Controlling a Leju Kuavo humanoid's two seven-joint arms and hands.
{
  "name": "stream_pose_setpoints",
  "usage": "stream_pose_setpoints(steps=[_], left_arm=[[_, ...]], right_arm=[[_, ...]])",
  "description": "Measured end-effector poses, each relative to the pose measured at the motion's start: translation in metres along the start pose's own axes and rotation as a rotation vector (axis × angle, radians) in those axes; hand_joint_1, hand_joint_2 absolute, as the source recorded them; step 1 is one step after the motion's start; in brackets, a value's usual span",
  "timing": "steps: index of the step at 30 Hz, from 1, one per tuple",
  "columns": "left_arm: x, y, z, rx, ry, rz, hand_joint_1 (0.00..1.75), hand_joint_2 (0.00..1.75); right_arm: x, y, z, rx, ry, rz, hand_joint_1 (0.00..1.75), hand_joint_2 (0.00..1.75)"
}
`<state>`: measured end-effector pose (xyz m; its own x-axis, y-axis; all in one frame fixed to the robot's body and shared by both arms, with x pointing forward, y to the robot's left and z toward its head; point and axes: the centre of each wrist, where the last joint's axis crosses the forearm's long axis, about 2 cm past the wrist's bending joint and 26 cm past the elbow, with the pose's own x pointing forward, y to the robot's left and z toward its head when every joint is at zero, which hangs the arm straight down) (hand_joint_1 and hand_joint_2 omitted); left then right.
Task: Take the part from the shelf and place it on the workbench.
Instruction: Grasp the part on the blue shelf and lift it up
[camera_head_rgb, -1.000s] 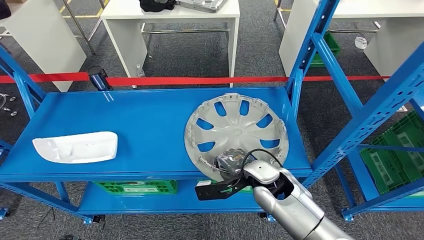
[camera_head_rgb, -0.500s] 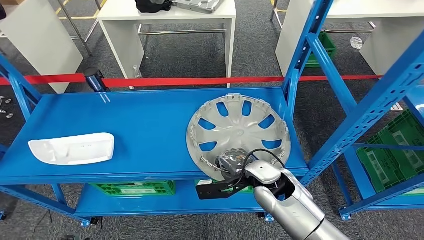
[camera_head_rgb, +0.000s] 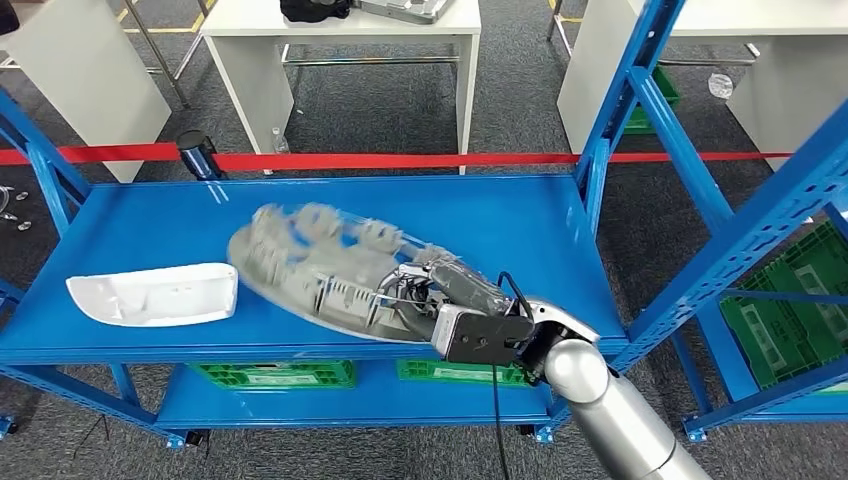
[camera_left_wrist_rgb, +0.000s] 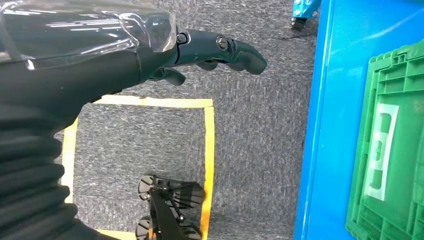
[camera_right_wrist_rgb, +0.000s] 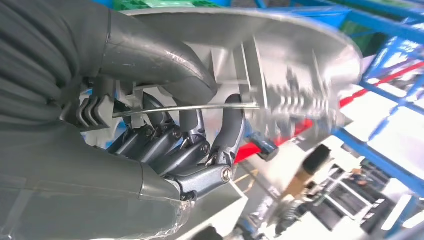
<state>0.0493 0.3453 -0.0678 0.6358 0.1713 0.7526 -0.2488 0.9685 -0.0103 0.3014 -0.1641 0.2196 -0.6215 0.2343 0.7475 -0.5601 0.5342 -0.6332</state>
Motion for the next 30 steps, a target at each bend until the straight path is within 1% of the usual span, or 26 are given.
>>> stream_pose_setpoints(steps=[2,8,13,19,23,30], left_arm=[[0.0,0.001,0.001,0.007,0.001,0.0,0.0,1.75],[-0.001,0.003,0.005,0.027,0.001,0.016,0.0,1.75],[-0.001,0.004,0.009,0.042,0.005,0.016,0.0,1.75],[-0.001,0.006,0.01,0.04,-0.019,0.002,0.0,1.75],[-0.002,0.006,0.011,0.035,-0.034,-0.004,0.0,1.75],[-0.003,0.006,0.01,0.019,-0.055,-0.016,0.0,1.75]], right_arm=[[0.004,-0.001,0.0,-0.01,-0.062,-0.071,1.69,1.75],[0.026,-0.005,-0.001,0.003,-0.317,-0.4,1.69,1.75],[0.043,-0.008,-0.001,0.035,-0.461,-0.556,1.69,1.75],[0.063,-0.014,0.006,0.117,-0.638,-0.739,1.69,1.75],[0.075,-0.018,0.011,0.152,-0.726,-0.791,1.69,1.75],[0.087,-0.023,0.018,0.175,-0.77,-0.754,1.69,1.75]])
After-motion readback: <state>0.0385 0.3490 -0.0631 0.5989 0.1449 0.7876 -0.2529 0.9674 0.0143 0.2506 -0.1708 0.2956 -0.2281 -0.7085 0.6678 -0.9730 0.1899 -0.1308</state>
